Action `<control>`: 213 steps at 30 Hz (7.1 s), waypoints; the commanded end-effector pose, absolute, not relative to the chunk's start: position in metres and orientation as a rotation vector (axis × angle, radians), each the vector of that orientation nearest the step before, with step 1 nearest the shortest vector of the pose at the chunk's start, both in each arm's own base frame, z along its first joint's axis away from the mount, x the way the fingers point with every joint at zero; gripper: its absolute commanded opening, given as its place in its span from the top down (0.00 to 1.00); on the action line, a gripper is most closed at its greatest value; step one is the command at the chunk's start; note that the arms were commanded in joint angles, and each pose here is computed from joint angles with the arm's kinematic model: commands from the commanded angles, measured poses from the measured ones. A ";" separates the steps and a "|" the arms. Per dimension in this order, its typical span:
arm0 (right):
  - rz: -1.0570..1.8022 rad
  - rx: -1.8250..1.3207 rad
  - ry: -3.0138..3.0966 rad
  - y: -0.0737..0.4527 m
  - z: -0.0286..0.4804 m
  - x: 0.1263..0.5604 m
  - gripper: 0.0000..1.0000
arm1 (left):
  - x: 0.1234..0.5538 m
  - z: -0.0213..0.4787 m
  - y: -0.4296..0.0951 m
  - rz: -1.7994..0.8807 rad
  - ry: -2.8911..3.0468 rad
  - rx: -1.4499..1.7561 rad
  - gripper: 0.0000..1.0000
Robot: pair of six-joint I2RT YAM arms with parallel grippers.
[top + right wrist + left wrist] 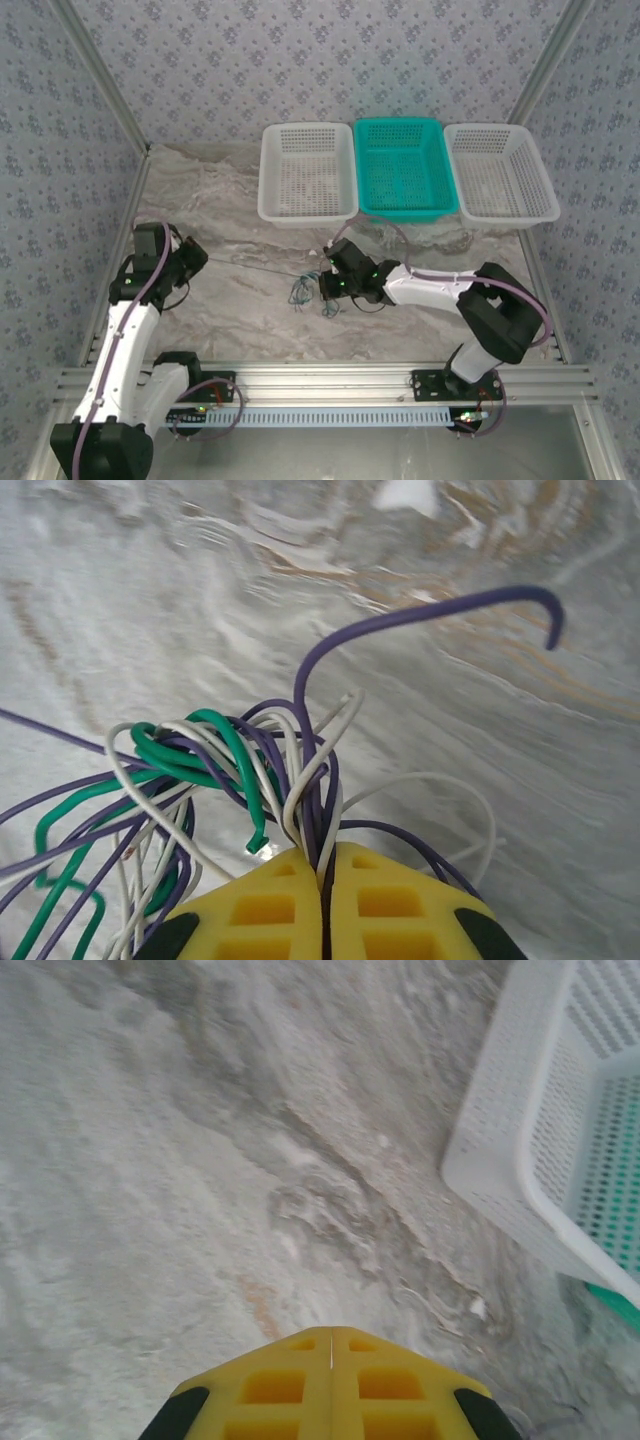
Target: Untangle the cables
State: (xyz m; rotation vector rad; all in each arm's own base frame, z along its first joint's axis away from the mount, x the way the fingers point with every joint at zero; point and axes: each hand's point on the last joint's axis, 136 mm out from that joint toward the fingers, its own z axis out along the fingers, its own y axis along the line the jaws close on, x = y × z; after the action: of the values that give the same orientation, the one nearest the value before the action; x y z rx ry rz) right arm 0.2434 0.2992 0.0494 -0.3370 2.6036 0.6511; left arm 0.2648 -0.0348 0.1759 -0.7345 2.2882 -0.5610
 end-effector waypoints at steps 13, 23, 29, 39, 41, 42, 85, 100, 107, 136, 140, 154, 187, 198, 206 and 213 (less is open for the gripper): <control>0.456 -0.433 2.529 0.255 0.078 0.232 0.48 | 0.290 0.177 -0.068 -0.676 2.259 -0.474 1.00; 0.623 -0.854 2.027 0.350 0.169 0.247 0.11 | 0.295 0.187 -0.127 -0.721 2.301 -0.237 1.00; 0.488 -0.864 1.880 0.383 0.164 0.293 0.17 | 0.300 0.214 -0.141 -0.758 2.244 -0.165 1.00; 0.491 -0.886 1.891 0.396 0.140 0.299 1.00 | 0.306 0.210 -0.138 -0.703 2.256 -0.189 0.95; 0.541 -0.831 1.903 0.389 0.148 0.294 1.00 | 0.306 0.208 -0.134 -0.680 2.252 -0.208 0.70; 0.571 -0.791 1.911 0.384 0.155 0.293 1.00 | 0.306 0.207 -0.133 -0.673 2.248 -0.221 0.61; 0.778 0.113 1.901 0.202 0.289 0.316 1.00 | 0.262 0.024 -0.167 -0.430 2.728 -0.363 1.00; 0.509 0.504 1.593 0.044 0.410 0.280 1.00 | 0.247 0.020 -0.085 -0.046 2.717 -0.639 1.00; 0.432 0.697 1.487 -0.009 0.430 0.266 1.00 | 0.232 0.020 -0.051 -0.011 2.671 -0.777 1.00; 0.831 -0.007 2.054 0.192 0.295 0.316 1.00 | 0.259 0.090 -0.114 -0.185 2.588 -0.145 0.49; 0.850 -0.025 2.052 0.198 0.295 0.316 1.00 | 0.268 0.127 -0.151 -0.356 2.508 -0.013 0.46; 0.852 -0.041 2.074 0.204 0.293 0.312 1.00 | 0.281 0.054 -0.264 -0.469 2.798 0.085 0.32; 0.512 0.965 1.927 0.009 0.242 0.295 1.00 | 0.234 0.033 -0.085 0.079 2.749 -0.359 1.00; 0.622 0.933 1.857 0.008 0.255 0.297 1.00 | 0.216 0.034 -0.063 -0.113 2.688 -0.521 1.00; 0.847 0.440 1.917 0.090 0.301 0.316 1.00 | 0.232 0.084 -0.077 -0.288 2.508 -0.394 0.64; 0.895 0.180 1.963 0.151 0.307 0.315 1.00 | 0.242 0.130 -0.146 -0.666 2.367 -0.142 0.31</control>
State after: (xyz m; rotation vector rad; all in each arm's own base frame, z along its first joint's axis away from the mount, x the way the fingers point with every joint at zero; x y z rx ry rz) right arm 0.3135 0.1336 0.2886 0.3106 2.0008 0.8942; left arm 0.2339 -0.1080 0.0993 -0.2833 2.4462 -0.4896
